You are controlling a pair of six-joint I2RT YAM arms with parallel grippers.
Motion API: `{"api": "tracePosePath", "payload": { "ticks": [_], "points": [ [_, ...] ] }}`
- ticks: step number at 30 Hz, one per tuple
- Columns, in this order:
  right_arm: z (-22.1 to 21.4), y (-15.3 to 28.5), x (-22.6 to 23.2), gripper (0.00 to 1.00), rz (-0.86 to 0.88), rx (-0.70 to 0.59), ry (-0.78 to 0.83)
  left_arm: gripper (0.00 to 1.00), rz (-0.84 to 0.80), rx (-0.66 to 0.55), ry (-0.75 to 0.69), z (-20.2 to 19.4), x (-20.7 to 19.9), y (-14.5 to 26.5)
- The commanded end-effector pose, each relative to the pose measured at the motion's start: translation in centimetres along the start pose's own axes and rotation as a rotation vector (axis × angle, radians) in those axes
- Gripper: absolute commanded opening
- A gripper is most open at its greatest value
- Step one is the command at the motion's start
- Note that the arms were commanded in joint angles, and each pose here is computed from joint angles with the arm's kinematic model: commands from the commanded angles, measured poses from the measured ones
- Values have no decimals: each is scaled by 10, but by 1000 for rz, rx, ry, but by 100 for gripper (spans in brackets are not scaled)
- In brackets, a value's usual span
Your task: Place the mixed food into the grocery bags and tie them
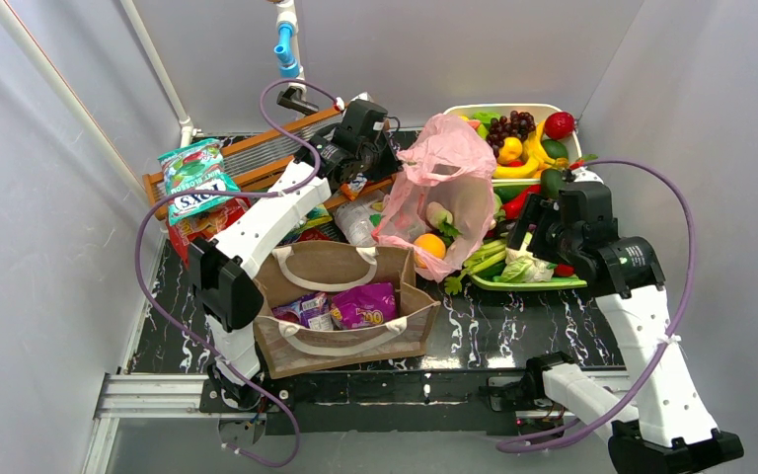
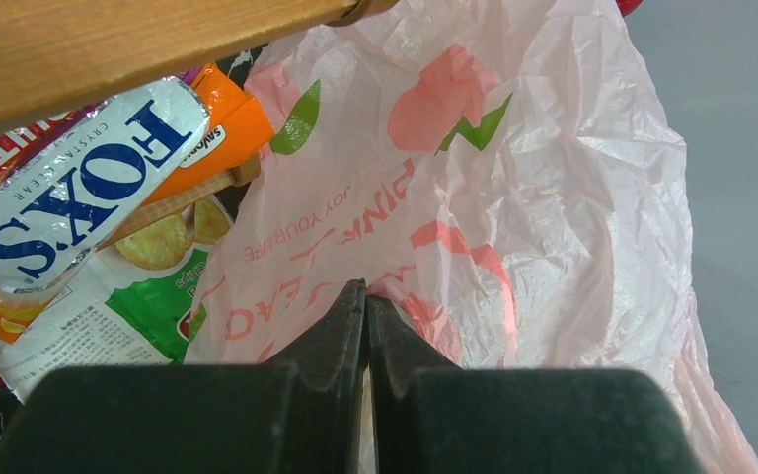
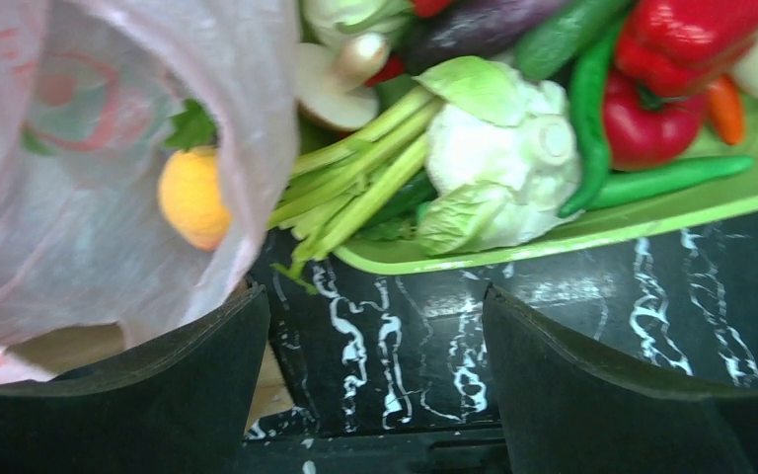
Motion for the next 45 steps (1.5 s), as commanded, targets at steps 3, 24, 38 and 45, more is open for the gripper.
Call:
{"api": "tracePosePath", "payload": {
  "ticks": [3,24,38,45],
  "points": [
    [1,-12,-20,87,-225,-16,-27,0,-20,-37,-6,8,1,28],
    [-14,-55,-67,88,-370,-60,-398,0,-8,-20,-1,4,11,32],
    [-6,-98,-87,70,-394,49,-564,0,5,-15,2,4,17,29],
    [-4,-111,-93,47,-386,91,-607,0,13,1,15,3,24,24]
  ]
}}
Point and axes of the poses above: each gripper's point midway between its finger pads, its own y axis back along the fingers, its own x axis along the line the jaws close on, z = x × y, the point moved 10 cm from there along y, back along the fingers, and after that the axes turned 5 degrees about -y, right-handed, at the moved point
